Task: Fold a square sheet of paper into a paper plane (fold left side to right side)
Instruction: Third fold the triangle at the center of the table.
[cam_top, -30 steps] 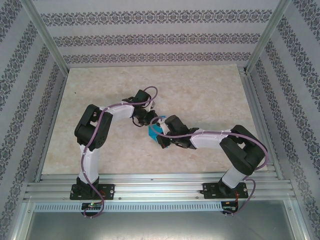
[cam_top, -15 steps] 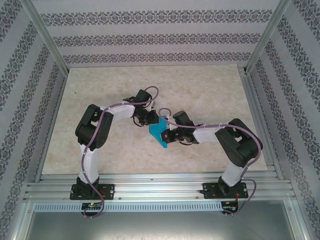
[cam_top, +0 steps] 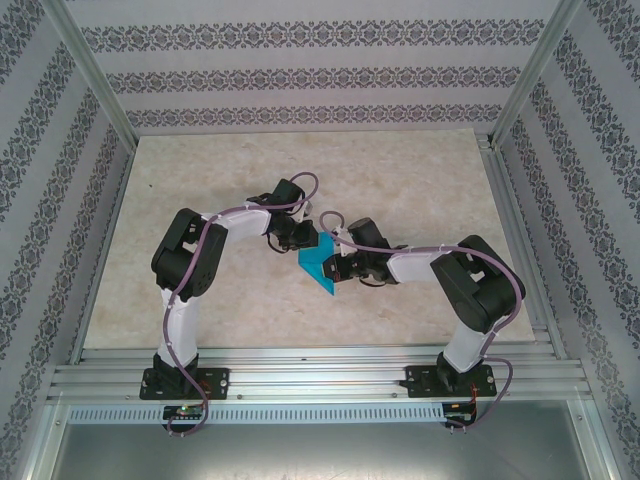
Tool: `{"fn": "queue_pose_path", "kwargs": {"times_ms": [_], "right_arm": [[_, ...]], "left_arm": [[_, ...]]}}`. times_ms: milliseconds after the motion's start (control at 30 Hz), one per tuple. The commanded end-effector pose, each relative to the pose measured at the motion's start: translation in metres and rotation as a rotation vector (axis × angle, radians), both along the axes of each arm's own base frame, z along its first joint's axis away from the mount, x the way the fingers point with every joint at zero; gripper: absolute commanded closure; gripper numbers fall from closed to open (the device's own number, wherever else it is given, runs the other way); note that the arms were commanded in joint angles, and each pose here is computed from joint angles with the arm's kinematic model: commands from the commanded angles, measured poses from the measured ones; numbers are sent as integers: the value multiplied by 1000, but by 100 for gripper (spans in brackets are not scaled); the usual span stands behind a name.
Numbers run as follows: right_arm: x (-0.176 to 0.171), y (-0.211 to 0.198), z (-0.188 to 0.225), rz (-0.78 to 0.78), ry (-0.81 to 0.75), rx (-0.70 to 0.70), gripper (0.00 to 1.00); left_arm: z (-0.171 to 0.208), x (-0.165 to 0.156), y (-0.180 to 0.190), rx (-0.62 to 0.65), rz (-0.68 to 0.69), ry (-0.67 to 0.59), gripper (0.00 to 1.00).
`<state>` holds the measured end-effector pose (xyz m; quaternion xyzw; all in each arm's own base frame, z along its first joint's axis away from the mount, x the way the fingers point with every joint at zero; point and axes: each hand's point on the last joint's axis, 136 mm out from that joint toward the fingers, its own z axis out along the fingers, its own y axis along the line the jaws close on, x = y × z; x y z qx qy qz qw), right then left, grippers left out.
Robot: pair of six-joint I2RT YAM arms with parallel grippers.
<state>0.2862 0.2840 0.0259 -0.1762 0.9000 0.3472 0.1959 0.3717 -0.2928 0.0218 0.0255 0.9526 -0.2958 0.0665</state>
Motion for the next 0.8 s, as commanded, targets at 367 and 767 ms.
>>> {"fn": "queue_pose_path", "kwargs": {"times_ms": [367,767], "right_arm": [[5,-1,-1,-3,9,12,100],[0,-7,-9,-42,23,2,100]], "left_arm": [[-17,-7,1,56,-21,23,82],[-17,-7,1,57,-21,23,82]]}}
